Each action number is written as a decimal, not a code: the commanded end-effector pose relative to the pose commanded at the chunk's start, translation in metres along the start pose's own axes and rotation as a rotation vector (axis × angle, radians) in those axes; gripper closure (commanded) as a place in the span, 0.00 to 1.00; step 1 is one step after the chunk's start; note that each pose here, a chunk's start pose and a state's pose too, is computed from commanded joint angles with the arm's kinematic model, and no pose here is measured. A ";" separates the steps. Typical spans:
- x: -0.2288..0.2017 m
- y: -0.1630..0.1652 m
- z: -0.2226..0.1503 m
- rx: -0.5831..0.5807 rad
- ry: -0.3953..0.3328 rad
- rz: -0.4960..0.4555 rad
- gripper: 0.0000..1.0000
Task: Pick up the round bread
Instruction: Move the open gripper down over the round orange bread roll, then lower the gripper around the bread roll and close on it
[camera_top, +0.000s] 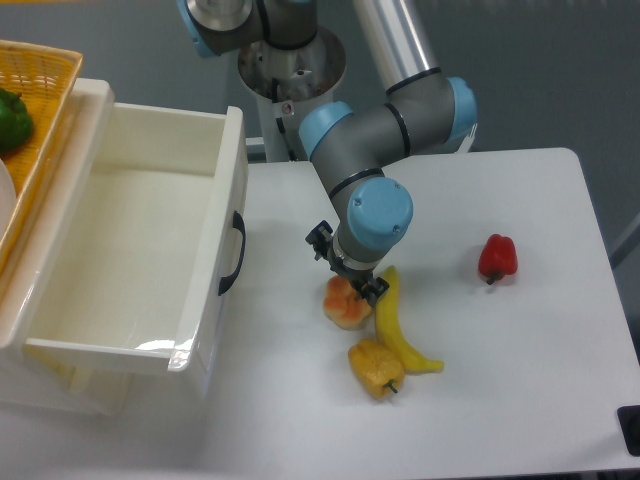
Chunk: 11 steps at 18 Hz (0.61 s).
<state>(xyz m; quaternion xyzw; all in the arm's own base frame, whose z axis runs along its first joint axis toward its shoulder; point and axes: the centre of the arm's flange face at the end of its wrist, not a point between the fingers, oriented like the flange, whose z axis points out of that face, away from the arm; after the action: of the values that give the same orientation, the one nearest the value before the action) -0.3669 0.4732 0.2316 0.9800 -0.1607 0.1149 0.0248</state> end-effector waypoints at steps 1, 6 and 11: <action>0.000 0.000 0.001 0.000 0.000 0.000 0.00; -0.006 -0.003 0.010 -0.004 0.000 0.006 0.00; -0.015 -0.009 0.015 -0.006 -0.003 0.011 0.00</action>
<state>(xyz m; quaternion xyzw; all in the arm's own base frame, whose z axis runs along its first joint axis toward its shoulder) -0.3746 0.4846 0.2138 0.9792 -0.1662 0.1131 0.0267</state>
